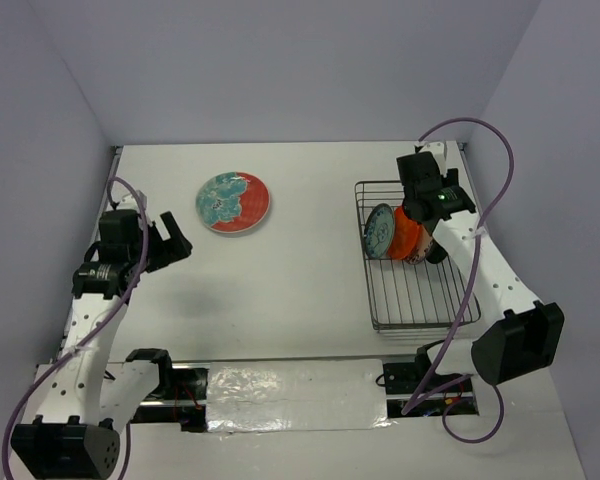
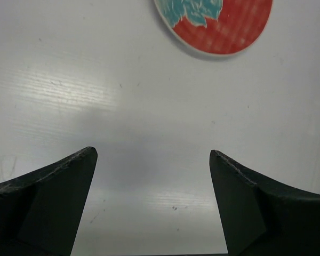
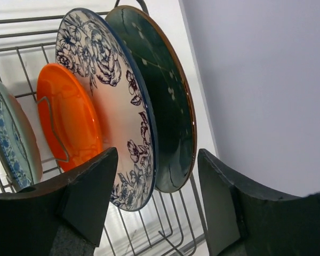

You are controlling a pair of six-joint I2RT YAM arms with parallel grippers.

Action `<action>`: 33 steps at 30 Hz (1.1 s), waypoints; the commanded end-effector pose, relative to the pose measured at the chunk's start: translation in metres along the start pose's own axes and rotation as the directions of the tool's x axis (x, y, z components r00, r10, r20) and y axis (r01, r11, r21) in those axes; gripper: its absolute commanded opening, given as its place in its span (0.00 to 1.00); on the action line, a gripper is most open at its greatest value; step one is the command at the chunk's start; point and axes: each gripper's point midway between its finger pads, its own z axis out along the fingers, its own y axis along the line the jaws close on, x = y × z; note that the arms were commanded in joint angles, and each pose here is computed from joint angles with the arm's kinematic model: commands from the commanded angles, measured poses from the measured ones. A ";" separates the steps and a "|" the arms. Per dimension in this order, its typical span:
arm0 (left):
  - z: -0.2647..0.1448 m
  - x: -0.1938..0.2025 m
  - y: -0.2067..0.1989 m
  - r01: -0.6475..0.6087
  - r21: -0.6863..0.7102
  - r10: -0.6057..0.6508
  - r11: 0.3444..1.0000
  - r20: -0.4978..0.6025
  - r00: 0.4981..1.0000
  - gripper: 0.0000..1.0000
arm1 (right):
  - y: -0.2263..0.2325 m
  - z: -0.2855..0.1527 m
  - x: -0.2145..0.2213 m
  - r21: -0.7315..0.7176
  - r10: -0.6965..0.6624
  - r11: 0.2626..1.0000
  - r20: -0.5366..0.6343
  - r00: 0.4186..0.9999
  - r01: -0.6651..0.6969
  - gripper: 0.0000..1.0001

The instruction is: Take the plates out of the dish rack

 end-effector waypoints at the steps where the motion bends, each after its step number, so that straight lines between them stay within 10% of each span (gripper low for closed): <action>1: -0.008 0.001 -0.010 -0.055 0.063 0.053 0.996 0.035 0.998 1.00 | 0.002 0.001 -0.011 -0.025 0.057 0.998 0.054 0.997 -0.055 0.68; 16: -0.003 0.005 -0.013 -0.059 0.089 0.057 0.994 0.026 0.998 0.99 | 0.003 0.021 0.012 0.065 0.033 0.997 0.002 0.999 -0.033 0.16; 33: -0.004 0.010 -0.023 -0.076 0.119 0.075 0.990 0.015 0.997 1.00 | -0.049 -0.023 -0.036 0.176 0.094 0.977 0.133 0.987 -0.117 0.00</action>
